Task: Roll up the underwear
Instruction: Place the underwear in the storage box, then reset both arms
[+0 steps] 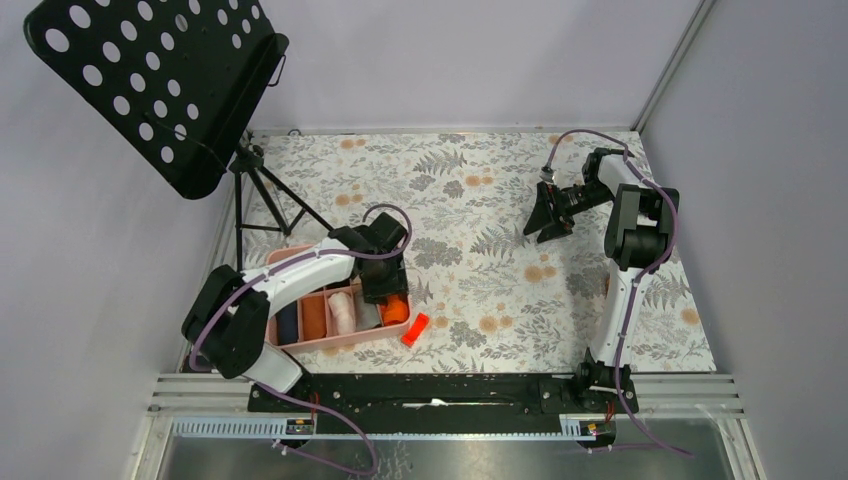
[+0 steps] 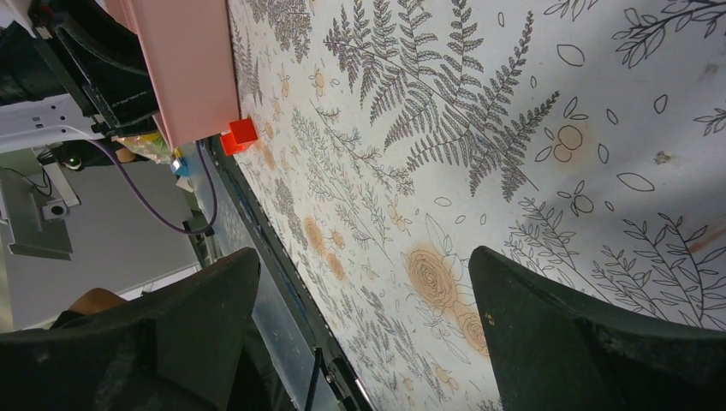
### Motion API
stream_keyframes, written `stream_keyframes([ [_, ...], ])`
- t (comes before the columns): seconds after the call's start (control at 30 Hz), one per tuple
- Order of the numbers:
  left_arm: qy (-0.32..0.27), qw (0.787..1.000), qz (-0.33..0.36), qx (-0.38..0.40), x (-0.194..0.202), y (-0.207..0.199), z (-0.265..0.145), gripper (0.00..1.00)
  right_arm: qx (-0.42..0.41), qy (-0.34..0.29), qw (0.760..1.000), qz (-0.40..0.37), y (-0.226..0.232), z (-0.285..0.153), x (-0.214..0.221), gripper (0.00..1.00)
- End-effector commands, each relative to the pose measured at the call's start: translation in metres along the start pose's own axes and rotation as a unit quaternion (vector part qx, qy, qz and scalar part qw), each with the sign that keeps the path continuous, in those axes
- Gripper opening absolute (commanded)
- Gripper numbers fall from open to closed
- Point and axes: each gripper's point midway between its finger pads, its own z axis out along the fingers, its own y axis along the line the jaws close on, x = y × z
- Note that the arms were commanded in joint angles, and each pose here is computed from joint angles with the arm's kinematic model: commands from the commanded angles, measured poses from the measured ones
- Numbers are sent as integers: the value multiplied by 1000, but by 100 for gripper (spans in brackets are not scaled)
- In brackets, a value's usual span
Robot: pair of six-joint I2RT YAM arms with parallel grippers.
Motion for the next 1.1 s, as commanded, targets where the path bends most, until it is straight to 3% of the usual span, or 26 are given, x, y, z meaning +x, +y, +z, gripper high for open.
stream_keyframes([
  [0.0,-58,998,-4,33,-34,-11,11,58,-6,-17,1000,-13,18,-10,-5,100],
  [0.13,-84,996,32,29,-50,-16,-16,59,-3,-20,1000,-18,18,-11,-8,100],
  [0.33,-80,995,60,25,-53,-11,-37,59,1,-25,999,-23,21,-15,-12,100],
  [0.5,-141,980,127,67,-82,-34,-77,61,27,-32,998,-56,35,-29,-13,100],
  [0.57,-196,962,169,89,-104,-49,-97,65,52,-42,994,-86,43,-42,-17,100],
  [0.67,-297,912,257,120,-139,-74,-122,76,96,-90,982,-132,60,-66,-32,100],
  [0.77,-390,861,308,109,-177,-90,-141,98,184,-165,958,-149,64,-95,-57,100],
  [0.83,-434,827,347,92,-198,-100,-157,99,247,-221,936,-116,60,-116,-73,100],
  [0.9,-466,808,354,71,-215,-104,-173,99,287,-256,920,-69,54,-130,-82,100],
  [0.97,-491,793,356,56,-226,-105,-186,99,350,-278,893,-45,43,-151,-84,100],
  [1.07,-501,788,351,66,-229,-106,-193,99,419,-314,849,-73,48,-187,-91,100],
])
